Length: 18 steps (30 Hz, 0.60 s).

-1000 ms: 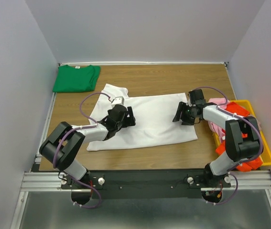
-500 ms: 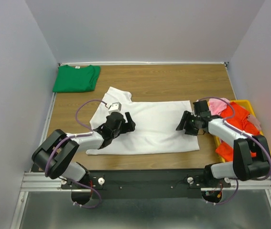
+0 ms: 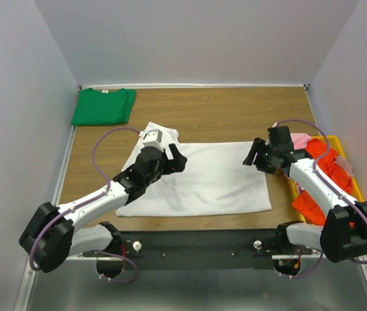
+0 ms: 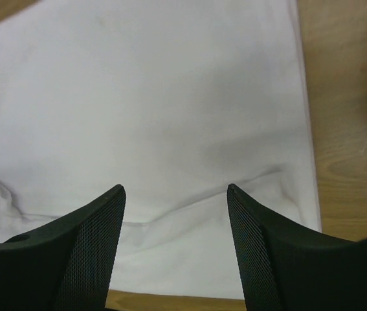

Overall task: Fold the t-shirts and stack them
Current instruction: Fold the tshirt

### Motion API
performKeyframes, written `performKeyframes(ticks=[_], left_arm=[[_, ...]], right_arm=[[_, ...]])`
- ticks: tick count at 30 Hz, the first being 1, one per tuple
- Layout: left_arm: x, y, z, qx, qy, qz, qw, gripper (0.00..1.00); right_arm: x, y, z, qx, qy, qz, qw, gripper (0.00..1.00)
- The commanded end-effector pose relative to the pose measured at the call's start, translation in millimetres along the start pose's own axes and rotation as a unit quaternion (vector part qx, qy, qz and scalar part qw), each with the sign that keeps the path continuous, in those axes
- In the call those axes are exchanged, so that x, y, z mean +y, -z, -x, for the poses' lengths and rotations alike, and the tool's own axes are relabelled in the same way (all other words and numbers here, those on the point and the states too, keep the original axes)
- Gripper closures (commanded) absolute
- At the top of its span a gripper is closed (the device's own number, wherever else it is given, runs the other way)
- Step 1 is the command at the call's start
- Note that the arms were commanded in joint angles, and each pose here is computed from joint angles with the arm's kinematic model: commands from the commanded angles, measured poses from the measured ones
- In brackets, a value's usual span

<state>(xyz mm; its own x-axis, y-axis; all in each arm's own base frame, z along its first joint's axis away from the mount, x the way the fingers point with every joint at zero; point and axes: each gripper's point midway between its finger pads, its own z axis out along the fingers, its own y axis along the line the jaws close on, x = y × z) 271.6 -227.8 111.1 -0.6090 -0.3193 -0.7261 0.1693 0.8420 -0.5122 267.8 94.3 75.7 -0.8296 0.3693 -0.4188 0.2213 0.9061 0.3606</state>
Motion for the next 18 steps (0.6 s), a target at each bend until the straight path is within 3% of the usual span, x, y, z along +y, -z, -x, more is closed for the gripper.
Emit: performKeyframes(ticks=[1, 5, 9, 18], left_arm=[[-16.0, 7.3, 58.5, -0.068, -0.044, 0.010, 0.997, 0.02], [-11.9, -5.8, 106.5, -0.093, -0.070, 0.019, 0.993, 0.02], [24.7, -29.0, 142.7, -0.103, -0.087, 0.059, 0.989, 0.03], [70.8, -73.6, 176.9, -0.088, -0.112, 0.115, 0.983, 0.03]], right_arm=[[-1.3, 11.6, 58.2, -0.084, 0.033, -0.054, 0.994, 0.28], [-4.3, -22.1, 81.6, -0.063, 0.055, -0.096, 0.992, 0.28], [-4.6, -50.3, 119.9, -0.077, 0.056, -0.109, 0.990, 0.29], [-27.9, -98.3, 153.5, -0.064, 0.041, -0.115, 0.990, 0.43]])
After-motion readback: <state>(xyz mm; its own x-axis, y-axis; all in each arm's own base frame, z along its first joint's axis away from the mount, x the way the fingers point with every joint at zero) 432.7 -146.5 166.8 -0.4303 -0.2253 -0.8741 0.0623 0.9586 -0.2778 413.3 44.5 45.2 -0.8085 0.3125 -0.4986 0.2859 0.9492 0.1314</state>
